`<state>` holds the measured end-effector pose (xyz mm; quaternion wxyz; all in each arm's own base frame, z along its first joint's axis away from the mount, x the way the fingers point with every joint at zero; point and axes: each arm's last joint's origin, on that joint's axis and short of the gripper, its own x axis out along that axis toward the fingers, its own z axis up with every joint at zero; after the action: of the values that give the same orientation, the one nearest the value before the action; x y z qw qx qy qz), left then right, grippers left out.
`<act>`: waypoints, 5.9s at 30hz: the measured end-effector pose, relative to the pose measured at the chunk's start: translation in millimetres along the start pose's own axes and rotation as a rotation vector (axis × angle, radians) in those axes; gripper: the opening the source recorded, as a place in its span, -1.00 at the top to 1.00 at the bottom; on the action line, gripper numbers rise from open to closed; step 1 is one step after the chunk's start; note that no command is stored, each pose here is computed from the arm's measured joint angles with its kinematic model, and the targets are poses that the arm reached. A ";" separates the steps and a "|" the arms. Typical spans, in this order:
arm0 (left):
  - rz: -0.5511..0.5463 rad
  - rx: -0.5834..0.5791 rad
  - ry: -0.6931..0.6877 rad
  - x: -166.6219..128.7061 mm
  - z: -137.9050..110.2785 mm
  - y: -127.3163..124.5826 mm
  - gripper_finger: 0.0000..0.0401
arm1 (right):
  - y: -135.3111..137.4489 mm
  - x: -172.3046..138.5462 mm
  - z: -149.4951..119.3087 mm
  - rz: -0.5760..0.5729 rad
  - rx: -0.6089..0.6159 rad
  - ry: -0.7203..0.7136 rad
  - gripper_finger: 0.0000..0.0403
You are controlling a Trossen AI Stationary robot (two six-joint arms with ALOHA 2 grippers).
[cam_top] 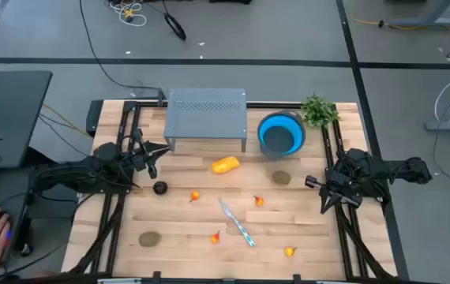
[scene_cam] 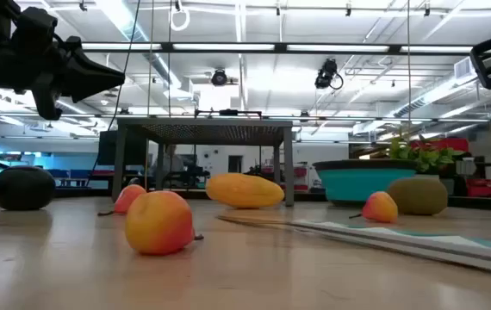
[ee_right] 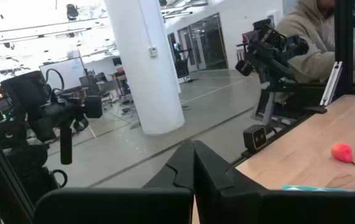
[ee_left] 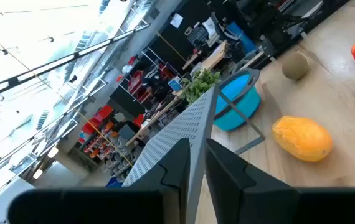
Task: Pick & Place Fruit
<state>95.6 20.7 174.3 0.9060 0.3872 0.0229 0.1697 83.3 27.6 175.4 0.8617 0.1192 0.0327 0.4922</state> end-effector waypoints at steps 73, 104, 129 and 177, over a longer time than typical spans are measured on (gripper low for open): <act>-0.007 0.002 0.007 0.6 -0.5 -0.7 0.72 | 0.0 0.0 0.0 0.001 0.000 0.000 1.00; -0.007 0.002 0.007 0.6 -0.5 -0.7 0.72 | 0.0 0.0 0.1 0.000 0.000 0.000 1.00; 0.031 0.067 0.012 0.6 0.5 1.7 0.72 | 0.4 0.0 1.1 0.002 0.002 -0.007 1.00; 0.010 0.084 -0.043 0.5 3.1 2.0 0.72 | -0.9 -1.7 16.5 -0.203 -0.110 -0.191 1.00</act>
<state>96.0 20.0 177.9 0.8883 0.4287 0.0086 0.1647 86.1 22.8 191.0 0.9115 0.1142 -0.0648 0.3899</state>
